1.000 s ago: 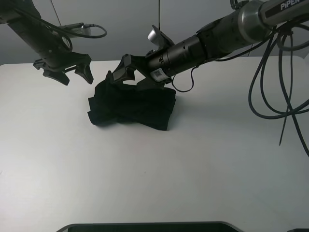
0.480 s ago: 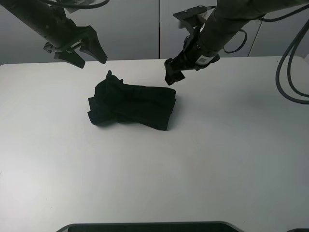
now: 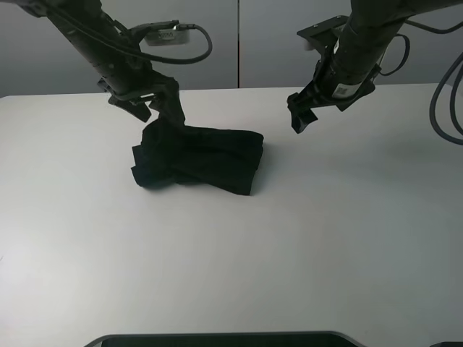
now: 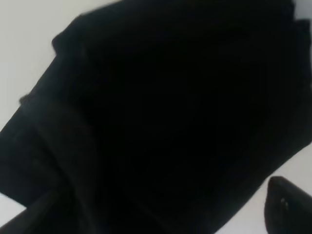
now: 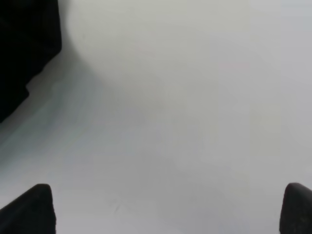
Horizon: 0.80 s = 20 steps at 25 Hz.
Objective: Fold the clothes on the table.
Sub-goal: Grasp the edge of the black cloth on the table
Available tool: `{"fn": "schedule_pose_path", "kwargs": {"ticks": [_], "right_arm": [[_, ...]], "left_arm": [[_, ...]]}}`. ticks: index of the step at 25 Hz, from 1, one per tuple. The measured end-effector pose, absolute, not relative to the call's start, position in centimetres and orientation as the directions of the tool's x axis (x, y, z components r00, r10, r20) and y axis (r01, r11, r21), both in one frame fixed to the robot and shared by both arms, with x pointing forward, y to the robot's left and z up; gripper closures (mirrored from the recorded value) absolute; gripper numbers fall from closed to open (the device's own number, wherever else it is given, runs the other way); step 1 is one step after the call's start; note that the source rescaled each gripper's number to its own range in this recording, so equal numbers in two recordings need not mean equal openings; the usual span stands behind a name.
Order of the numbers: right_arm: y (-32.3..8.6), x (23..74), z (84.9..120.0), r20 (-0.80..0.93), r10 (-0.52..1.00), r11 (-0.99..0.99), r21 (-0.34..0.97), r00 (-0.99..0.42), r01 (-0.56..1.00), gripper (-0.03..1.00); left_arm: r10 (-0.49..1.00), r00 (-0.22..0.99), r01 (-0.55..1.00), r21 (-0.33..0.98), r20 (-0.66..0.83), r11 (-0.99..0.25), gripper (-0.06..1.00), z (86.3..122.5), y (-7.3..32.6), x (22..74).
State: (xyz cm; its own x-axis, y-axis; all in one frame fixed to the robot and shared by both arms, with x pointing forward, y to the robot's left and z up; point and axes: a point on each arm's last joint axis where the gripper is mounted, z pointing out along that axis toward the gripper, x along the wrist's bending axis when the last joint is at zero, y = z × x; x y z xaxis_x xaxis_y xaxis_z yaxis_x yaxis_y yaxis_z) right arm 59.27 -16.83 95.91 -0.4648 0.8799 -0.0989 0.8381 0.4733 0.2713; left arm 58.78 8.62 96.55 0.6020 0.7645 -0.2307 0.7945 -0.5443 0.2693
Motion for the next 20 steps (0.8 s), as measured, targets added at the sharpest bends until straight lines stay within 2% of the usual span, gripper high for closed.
{"fn": "schedule_pose_path", "kwargs": {"ticks": [4,9,16,20], "right_arm": [[-16.8,59.2,95.9,-0.096,0.882,0.47,0.266,-0.462,0.842,-0.03],[-17.0,59.0,95.8,-0.092,0.883,0.469,0.236,-0.461,0.851,-0.03],[-17.0,58.9,95.8,-0.083,0.895,0.444,0.227,-0.437,0.867,-0.03],[-17.0,58.8,96.0,-0.083,0.897,0.44,0.229,-0.433,0.868,-0.03]], "left_arm": [[0.794,0.583,0.811,0.177,-0.172,-0.557,-0.06,93.7,9.1,59.3],[0.821,0.568,0.819,0.145,-0.055,-0.556,-0.06,93.3,10.4,59.9],[0.848,0.527,0.85,0.035,-0.046,-0.526,-0.06,89.9,12.0,60.6],[0.846,0.531,0.847,0.061,-0.046,-0.528,-0.06,89.9,11.8,60.8]]}}
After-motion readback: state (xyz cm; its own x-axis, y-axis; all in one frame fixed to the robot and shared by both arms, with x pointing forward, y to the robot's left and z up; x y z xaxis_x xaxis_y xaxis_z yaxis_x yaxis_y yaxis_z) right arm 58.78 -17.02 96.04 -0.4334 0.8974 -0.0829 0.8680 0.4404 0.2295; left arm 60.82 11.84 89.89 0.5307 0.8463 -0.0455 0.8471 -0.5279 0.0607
